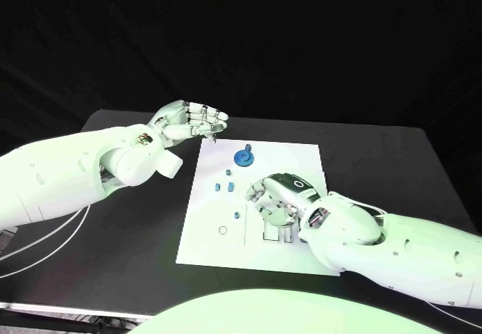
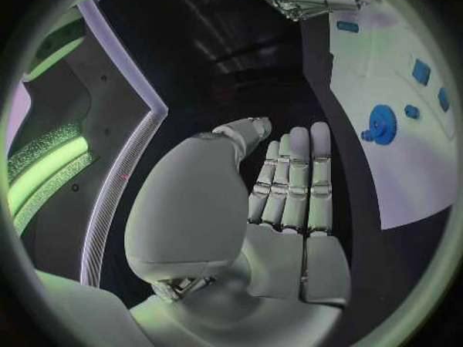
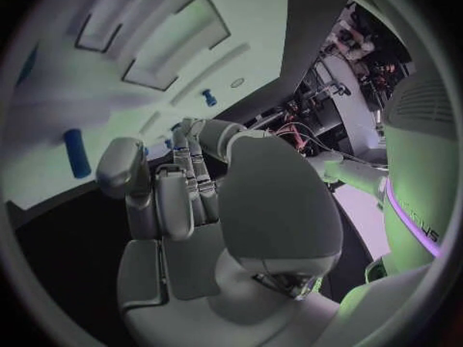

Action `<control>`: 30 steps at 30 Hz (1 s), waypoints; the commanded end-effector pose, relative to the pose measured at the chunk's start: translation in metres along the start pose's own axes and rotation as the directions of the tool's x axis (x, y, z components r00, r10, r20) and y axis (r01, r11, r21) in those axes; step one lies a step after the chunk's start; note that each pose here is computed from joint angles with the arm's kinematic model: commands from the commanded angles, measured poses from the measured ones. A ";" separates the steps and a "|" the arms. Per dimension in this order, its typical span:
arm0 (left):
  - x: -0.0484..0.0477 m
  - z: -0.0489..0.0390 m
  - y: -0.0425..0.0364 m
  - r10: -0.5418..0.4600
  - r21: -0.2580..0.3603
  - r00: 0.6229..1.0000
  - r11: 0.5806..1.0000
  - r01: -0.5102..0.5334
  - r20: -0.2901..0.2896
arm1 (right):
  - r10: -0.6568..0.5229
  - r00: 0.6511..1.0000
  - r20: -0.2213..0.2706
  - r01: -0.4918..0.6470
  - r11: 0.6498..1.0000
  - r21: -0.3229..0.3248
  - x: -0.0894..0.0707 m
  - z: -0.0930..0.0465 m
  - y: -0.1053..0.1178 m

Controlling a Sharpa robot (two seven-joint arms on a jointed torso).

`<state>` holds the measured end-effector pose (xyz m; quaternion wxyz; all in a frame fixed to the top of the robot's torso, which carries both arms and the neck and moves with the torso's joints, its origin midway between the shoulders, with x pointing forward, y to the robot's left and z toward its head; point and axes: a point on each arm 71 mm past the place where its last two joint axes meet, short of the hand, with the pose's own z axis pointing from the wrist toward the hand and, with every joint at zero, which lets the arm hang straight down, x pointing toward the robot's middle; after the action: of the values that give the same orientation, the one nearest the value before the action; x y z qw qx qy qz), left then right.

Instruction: Assemble the parts on the task board

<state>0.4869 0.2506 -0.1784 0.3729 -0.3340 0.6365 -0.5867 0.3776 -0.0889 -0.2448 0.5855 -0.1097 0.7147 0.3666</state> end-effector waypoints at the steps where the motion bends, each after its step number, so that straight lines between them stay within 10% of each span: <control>1: 0.0017 -0.0003 -0.0007 -0.009 0.005 1.000 1.000 0.009 -0.021 | 0.023 1.000 0.005 -0.023 1.000 0.018 -0.016 -0.005 -0.009; 12: 0.0006 -0.0014 0.0000 -0.009 0.005 1.000 1.000 0.009 -0.019 | -0.025 0.998 -0.065 0.031 0.994 0.103 -0.056 -0.019 -0.054; 30: 0.0008 -0.0014 0.0005 -0.010 0.004 1.000 1.000 0.010 -0.023 | -0.072 0.988 -0.135 0.089 0.988 0.128 -0.048 -0.009 -0.067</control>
<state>0.4860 0.2527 -0.1795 0.3707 -0.3340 0.6381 -0.5864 0.4249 -0.1571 -0.2239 0.5683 -0.1100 0.7624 0.2891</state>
